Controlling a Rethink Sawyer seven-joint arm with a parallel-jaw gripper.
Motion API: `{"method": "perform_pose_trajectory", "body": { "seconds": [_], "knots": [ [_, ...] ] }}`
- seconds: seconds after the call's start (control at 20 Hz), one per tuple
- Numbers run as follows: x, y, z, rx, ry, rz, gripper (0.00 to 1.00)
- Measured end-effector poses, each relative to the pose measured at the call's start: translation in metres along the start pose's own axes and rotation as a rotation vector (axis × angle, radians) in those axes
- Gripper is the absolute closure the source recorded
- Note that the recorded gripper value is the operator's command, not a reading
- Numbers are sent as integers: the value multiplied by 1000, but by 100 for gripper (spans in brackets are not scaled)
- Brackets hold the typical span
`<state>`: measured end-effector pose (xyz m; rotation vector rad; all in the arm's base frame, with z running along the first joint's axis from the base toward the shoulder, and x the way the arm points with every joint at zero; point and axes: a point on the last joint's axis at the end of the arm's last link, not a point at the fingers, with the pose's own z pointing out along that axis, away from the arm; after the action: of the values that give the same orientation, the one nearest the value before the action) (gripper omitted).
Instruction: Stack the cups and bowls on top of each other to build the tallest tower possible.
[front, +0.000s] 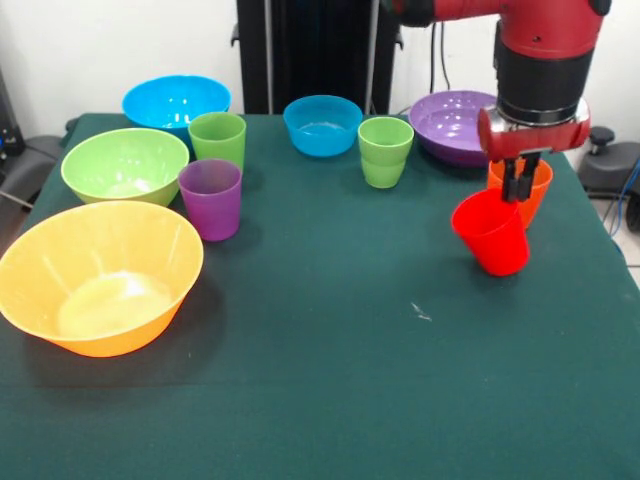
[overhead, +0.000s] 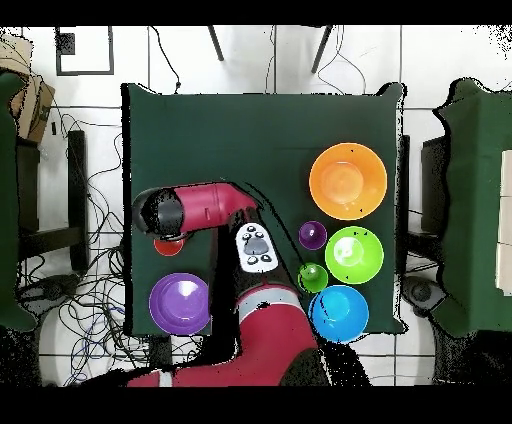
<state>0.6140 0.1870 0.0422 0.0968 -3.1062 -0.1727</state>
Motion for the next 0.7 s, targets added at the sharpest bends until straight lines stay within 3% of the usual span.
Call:
{"method": "perform_pose_trajectory", "body": {
  "seconds": [0.35,0.7],
  "knots": [
    [-23,-34,-6,2,9,54,100],
    [-29,-65,-14,3,19,101,100]
  ]
}}
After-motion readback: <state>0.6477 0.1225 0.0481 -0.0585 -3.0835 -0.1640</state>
